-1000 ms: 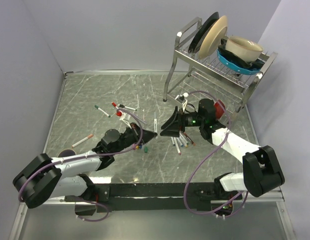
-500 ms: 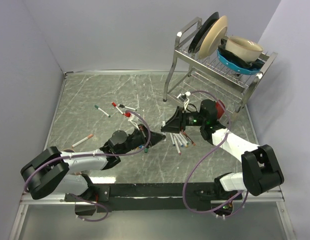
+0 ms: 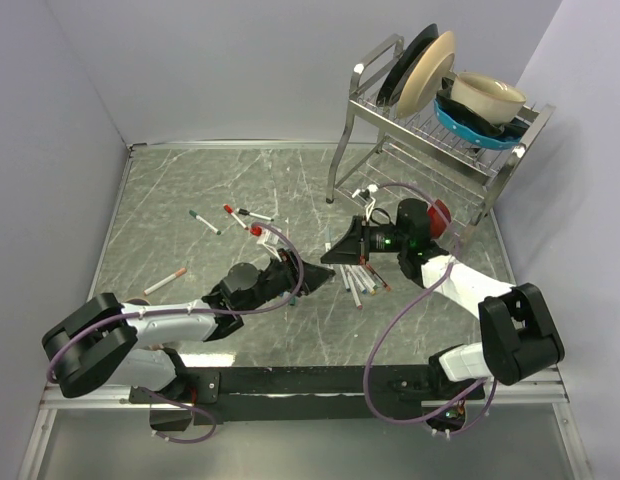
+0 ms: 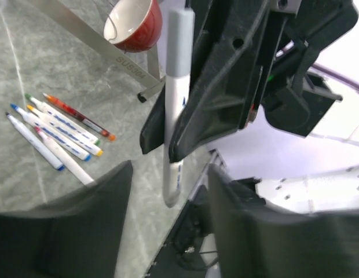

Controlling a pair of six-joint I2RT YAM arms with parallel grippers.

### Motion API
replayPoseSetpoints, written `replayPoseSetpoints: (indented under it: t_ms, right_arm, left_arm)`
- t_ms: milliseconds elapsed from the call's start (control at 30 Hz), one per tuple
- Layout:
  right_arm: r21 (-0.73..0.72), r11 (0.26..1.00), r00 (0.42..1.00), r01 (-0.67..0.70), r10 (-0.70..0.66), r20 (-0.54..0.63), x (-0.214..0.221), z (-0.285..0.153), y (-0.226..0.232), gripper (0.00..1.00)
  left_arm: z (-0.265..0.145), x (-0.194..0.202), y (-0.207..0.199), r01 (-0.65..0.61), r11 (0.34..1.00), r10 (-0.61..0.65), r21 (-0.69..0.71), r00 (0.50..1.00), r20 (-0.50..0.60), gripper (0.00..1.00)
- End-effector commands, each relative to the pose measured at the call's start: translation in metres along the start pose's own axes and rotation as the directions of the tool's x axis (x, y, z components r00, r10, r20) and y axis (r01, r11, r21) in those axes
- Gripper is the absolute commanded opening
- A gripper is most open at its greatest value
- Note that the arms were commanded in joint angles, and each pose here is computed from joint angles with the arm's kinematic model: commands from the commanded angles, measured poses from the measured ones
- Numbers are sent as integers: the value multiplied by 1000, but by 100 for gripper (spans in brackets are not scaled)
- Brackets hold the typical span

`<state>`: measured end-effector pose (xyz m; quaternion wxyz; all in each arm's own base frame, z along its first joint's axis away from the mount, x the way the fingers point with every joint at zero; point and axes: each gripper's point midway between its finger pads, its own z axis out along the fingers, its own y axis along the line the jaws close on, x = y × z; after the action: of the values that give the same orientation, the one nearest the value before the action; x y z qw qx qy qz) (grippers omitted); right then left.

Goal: Open the pen caps

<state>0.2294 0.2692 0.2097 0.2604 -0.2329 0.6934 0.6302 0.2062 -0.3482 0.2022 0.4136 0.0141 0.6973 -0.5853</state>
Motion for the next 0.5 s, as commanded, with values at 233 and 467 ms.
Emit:
replayPoseSetpoints:
  t_ms: [233, 467]
  right_arm:
    - [-95, 990, 980, 107, -121, -160, 10, -2, 7, 0]
    - [-129, 973, 959, 191, -213, -187, 15, 0, 14, 0]
  left_arm:
    - [-22, -54, -18, -96, 993, 107, -72, 980, 170, 99]
    - [-13, -71, -12, -118, 979, 149, -169, 971, 185, 99]
